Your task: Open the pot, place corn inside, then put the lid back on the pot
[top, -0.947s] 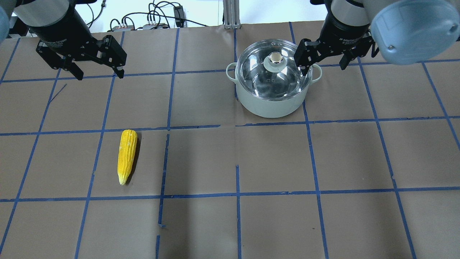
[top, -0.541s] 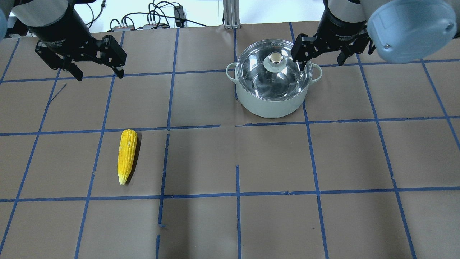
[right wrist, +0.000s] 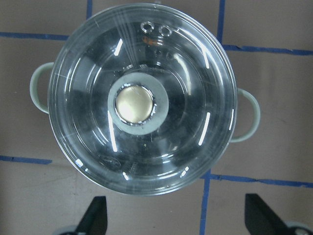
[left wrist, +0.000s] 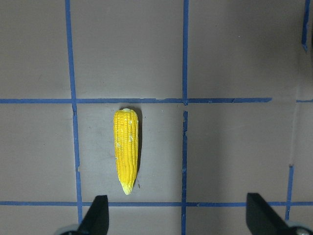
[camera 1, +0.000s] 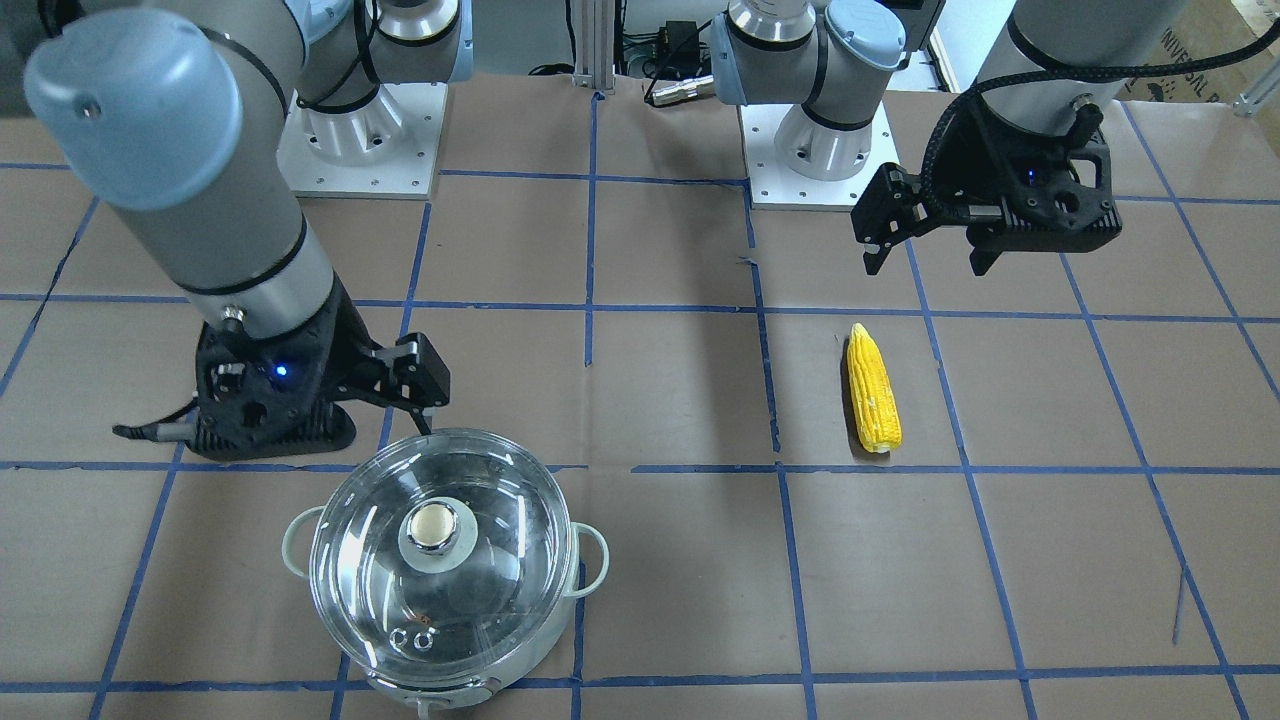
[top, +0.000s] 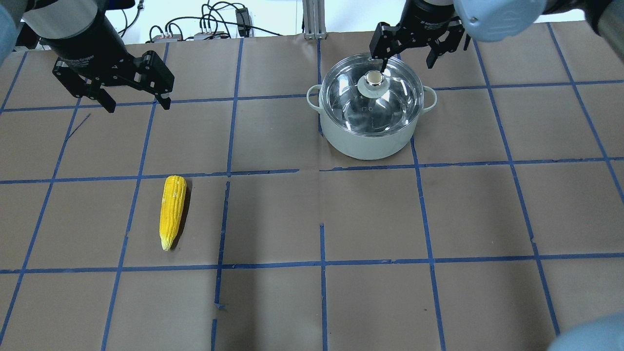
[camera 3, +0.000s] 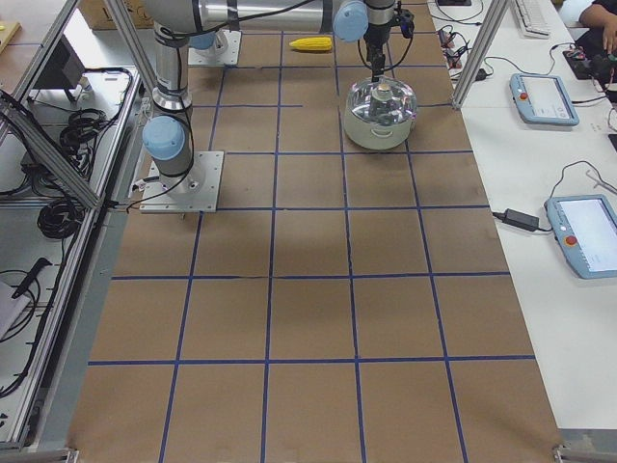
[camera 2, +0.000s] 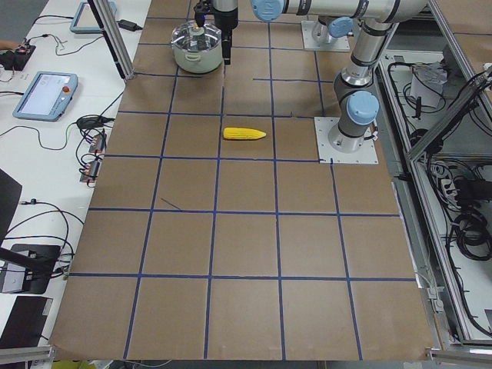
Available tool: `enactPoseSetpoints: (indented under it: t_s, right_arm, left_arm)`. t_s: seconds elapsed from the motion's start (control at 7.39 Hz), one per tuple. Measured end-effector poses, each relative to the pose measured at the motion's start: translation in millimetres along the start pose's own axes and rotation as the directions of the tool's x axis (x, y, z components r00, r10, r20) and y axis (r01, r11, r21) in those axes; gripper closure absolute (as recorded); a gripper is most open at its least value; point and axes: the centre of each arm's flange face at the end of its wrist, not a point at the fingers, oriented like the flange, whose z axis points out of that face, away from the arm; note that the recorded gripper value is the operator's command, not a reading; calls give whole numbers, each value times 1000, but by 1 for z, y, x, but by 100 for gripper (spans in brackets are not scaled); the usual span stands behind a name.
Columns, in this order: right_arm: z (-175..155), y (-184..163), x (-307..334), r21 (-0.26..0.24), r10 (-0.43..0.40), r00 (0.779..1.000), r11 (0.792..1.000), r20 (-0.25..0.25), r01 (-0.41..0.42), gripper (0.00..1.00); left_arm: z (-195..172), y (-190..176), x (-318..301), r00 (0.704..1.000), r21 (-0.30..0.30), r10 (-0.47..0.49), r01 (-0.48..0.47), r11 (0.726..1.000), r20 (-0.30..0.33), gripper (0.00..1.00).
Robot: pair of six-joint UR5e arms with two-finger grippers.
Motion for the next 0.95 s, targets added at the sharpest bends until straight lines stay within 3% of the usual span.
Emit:
enactPoseSetpoints:
  t_s: [0.27, 0.68, 0.81, 0.95]
  right_arm:
    - [45, -34, -17, 20, -29, 1000, 999, 4, 29, 0]
    - [80, -42, -21, -4, -44, 999, 999, -4, 44, 1]
    - [88, -41, -20, -16, -45, 999, 999, -5, 44, 14]
    - [91, -39, -20, -23, -42, 999, 999, -7, 42, 32]
  left_arm:
    - [4, 0, 2, 1000, -14, 2, -2, 1000, -6, 0]
    - [27, 4, -4, 1000, -54, 22, -23, 998, -17, 0]
    - [47, 3, -14, 999, -71, 43, -44, 996, -23, 0]
    - [72, 1, -27, 998, -81, 62, -64, 995, -31, 0]
